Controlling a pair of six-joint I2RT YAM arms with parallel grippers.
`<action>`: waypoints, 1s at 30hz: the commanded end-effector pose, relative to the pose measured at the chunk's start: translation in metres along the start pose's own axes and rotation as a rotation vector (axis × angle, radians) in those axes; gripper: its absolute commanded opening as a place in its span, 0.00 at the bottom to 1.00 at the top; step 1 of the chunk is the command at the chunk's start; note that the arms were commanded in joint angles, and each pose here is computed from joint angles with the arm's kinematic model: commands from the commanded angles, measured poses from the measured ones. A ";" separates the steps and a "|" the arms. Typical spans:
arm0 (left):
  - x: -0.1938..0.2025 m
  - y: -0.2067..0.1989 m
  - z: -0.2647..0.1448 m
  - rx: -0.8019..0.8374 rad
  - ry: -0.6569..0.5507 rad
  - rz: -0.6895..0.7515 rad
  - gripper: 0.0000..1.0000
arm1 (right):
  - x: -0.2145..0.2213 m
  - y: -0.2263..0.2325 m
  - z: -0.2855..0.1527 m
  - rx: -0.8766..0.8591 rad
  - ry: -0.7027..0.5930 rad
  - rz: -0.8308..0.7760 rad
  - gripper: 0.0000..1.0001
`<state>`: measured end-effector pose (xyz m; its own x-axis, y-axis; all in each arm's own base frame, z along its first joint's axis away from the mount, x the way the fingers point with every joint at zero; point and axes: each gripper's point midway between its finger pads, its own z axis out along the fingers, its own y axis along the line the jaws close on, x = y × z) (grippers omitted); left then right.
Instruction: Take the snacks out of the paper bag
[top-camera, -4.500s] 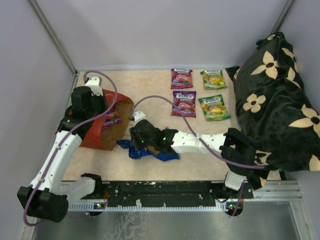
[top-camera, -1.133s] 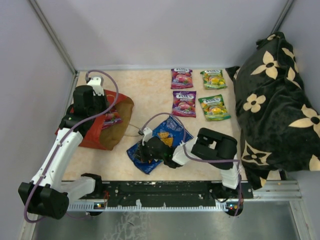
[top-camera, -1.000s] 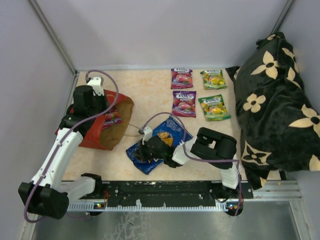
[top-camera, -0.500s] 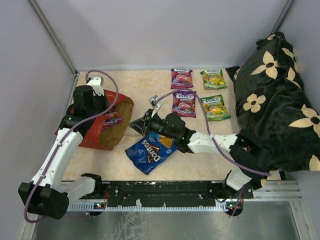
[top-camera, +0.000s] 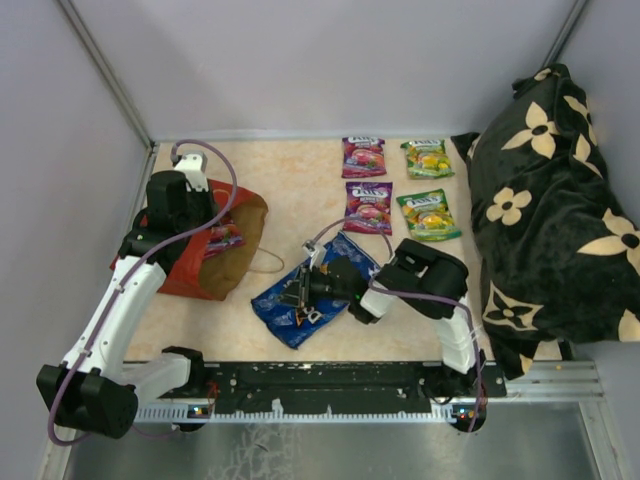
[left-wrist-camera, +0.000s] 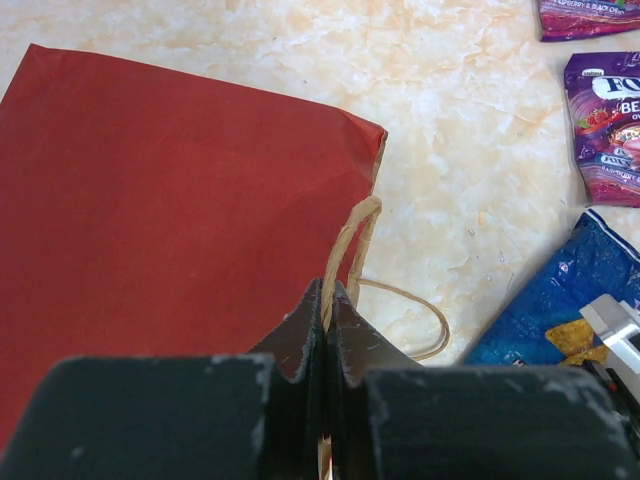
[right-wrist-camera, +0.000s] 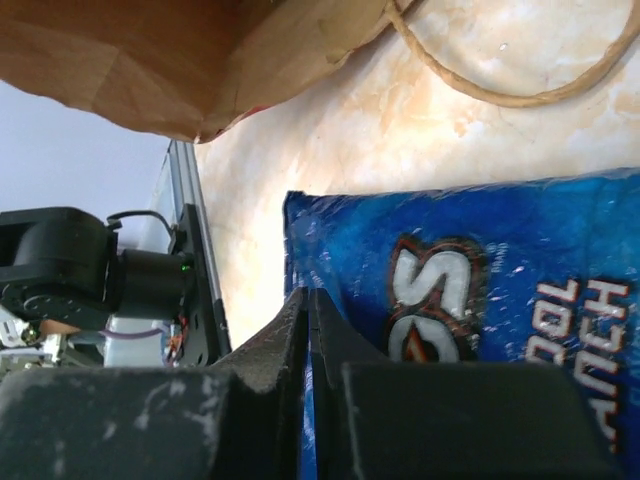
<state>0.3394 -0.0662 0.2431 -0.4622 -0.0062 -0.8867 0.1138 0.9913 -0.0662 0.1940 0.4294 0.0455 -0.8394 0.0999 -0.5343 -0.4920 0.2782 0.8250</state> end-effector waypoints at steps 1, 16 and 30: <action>-0.014 0.001 -0.003 -0.001 -0.032 0.000 0.02 | -0.052 0.058 -0.010 -0.051 -0.085 -0.173 0.18; -0.016 0.003 -0.005 -0.011 -0.038 0.003 0.03 | -0.087 0.039 -0.110 0.685 -0.098 -0.573 0.99; -0.015 0.002 -0.005 -0.010 -0.029 -0.001 0.03 | -0.034 0.049 -0.172 0.549 -0.325 0.259 0.99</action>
<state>0.3390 -0.0647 0.2433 -0.4645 -0.0056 -0.8855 0.1069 0.9923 -0.0624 0.1736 0.2709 0.1287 -0.6640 0.0829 -0.7431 -0.3642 0.8321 0.4183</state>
